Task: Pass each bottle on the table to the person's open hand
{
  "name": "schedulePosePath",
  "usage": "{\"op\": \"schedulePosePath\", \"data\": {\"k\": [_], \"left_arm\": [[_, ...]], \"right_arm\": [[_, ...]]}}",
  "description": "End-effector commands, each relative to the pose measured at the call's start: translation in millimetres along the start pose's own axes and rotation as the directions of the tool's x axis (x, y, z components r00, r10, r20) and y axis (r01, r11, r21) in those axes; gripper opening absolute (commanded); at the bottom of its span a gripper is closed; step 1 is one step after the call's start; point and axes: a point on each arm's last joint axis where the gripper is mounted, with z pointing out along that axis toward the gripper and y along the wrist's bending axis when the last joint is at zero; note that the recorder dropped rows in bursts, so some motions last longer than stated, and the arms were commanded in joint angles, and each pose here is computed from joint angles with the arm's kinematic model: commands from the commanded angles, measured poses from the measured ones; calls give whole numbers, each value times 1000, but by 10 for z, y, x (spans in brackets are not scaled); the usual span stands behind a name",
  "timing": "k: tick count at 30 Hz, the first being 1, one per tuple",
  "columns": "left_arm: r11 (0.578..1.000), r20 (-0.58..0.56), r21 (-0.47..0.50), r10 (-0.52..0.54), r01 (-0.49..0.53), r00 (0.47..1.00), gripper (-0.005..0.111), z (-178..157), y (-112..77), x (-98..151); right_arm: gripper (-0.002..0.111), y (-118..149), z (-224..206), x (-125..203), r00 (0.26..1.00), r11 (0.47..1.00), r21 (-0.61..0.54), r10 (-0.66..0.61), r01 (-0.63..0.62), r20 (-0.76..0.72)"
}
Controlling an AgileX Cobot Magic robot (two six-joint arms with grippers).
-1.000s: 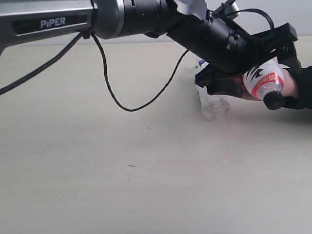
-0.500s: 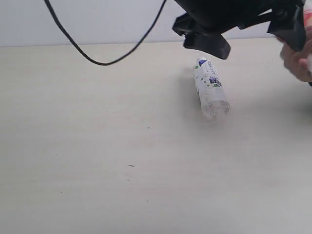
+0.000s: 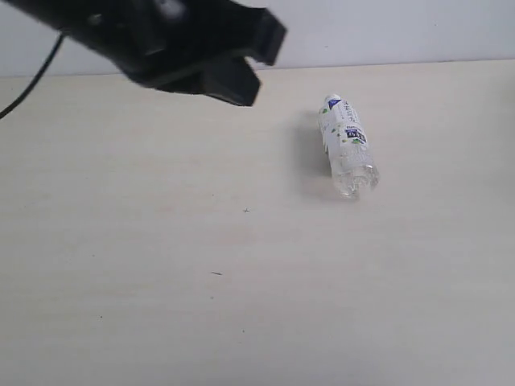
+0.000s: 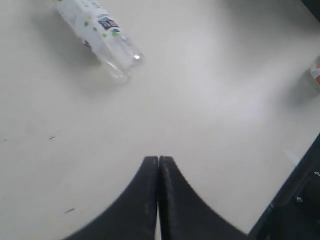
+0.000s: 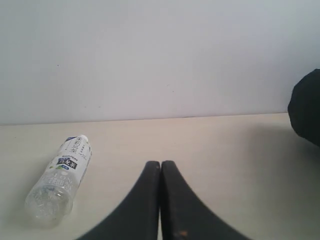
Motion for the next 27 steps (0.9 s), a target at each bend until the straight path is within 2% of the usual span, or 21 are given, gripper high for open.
{"op": "schedulePosePath", "data": {"k": [1,2,3,7,10,16,20,27], "left_arm": [[995,203,-80,-38,55,978,0,-275,335,447],[993,249,-94,-39,65,968,0,-321,390,548],[990,344,-125,-17,64,939,0,-421,477,722],[972,483,-234,118,-2,868,0,-599,652,1274],[962,532,-271,183,-39,827,0,-690,690,1593],[962,553,-269,188,-40,812,0,-675,754,2058],[959,541,-279,201,-51,817,0,-622,790,2190],[959,523,-280,199,-53,829,0,-596,802,2225]], "right_arm": [[0,-3,-2,4,1000,1000,4,-2,1,11],[0,-3,-2,4,1000,1000,4,-2,1,11],[0,-3,-2,4,1000,1000,4,-2,1,11],[0,-3,-2,4,1000,1000,4,-2,1,11],[0,-3,-2,4,1000,1000,4,-2,1,11],[0,-3,-2,4,1000,1000,4,-2,1,11],[0,-3,-2,4,1000,1000,4,-2,1,11],[0,-3,-2,4,1000,1000,4,-2,1,11]]}}
